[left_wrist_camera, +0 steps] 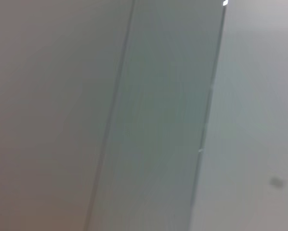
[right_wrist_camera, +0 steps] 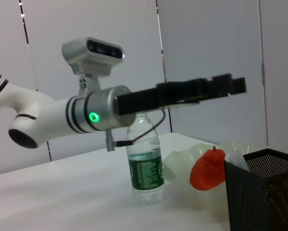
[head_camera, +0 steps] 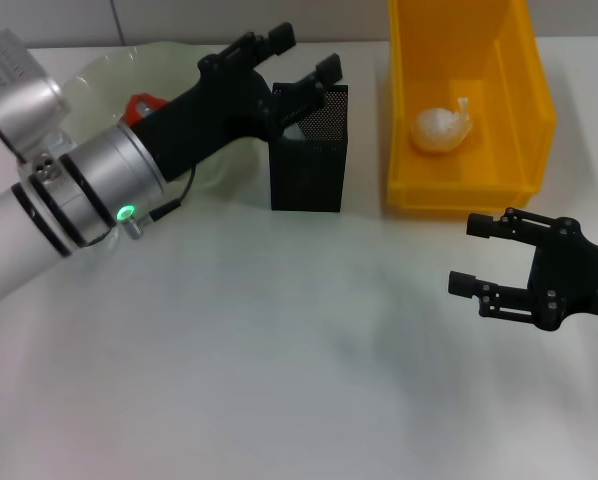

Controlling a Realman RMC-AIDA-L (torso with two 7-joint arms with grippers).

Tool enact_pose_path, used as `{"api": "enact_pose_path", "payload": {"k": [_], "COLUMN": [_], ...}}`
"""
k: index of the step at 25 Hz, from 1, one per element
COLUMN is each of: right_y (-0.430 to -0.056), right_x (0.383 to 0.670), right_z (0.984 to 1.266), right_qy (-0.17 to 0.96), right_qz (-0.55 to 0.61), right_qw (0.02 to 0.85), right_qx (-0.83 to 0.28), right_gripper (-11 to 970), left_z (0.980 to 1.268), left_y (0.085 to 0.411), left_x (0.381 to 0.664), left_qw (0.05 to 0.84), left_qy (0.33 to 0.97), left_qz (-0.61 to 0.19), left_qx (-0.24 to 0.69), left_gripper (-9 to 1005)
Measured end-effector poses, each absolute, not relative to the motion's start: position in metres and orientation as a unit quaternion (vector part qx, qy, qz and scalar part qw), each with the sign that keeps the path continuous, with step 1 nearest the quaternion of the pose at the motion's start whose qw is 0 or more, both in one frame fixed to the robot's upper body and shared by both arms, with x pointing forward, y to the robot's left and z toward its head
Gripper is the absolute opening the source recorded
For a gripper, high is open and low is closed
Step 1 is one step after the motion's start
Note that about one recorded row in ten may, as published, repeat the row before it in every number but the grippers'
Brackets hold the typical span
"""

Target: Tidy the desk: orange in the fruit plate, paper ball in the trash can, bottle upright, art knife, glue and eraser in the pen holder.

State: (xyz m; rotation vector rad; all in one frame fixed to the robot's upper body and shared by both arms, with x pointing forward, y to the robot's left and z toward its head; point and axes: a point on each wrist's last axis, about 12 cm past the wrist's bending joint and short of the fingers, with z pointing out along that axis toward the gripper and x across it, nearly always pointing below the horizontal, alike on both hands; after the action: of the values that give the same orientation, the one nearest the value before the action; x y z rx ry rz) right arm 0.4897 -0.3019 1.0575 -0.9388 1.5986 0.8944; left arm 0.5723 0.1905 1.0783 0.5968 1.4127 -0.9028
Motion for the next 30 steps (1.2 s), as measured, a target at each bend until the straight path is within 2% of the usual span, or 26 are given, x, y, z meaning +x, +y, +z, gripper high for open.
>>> {"api": "enact_pose_path", "payload": {"k": [9, 11, 16, 24, 30], "right_y": [-0.297, -0.293, -0.286, -0.277, -0.270], "right_x": [0.489, 0.489, 0.490, 0.494, 0.490], "right_z": [1.054, 1.052, 1.049, 1.042, 1.038], "right_qy": [0.668, 0.670, 0.670, 0.681, 0.679], "right_qz": [0.374, 0.374, 0.385, 0.389, 0.401], "right_qw": [0.516, 0.514, 0.511, 0.503, 0.489], "right_qx": [-0.384, -0.383, -0.377, -0.363, -0.372], "right_gripper": [755, 755, 754, 755, 764], "left_z": [1.068, 1.063, 1.057, 1.048, 1.044], "left_y": [0.213, 0.228, 0.256, 0.286, 0.299], "left_x": [0.523, 0.508, 0.490, 0.472, 0.469], "left_qw": [0.598, 0.577, 0.527, 0.481, 0.467], "left_qy": [0.597, 0.603, 0.626, 0.653, 0.670], "left_qz": [-0.442, -0.451, -0.464, -0.452, -0.433], "left_qx": [0.301, 0.316, 0.340, 0.371, 0.381], "left_gripper": [736, 736, 735, 735, 783]}}
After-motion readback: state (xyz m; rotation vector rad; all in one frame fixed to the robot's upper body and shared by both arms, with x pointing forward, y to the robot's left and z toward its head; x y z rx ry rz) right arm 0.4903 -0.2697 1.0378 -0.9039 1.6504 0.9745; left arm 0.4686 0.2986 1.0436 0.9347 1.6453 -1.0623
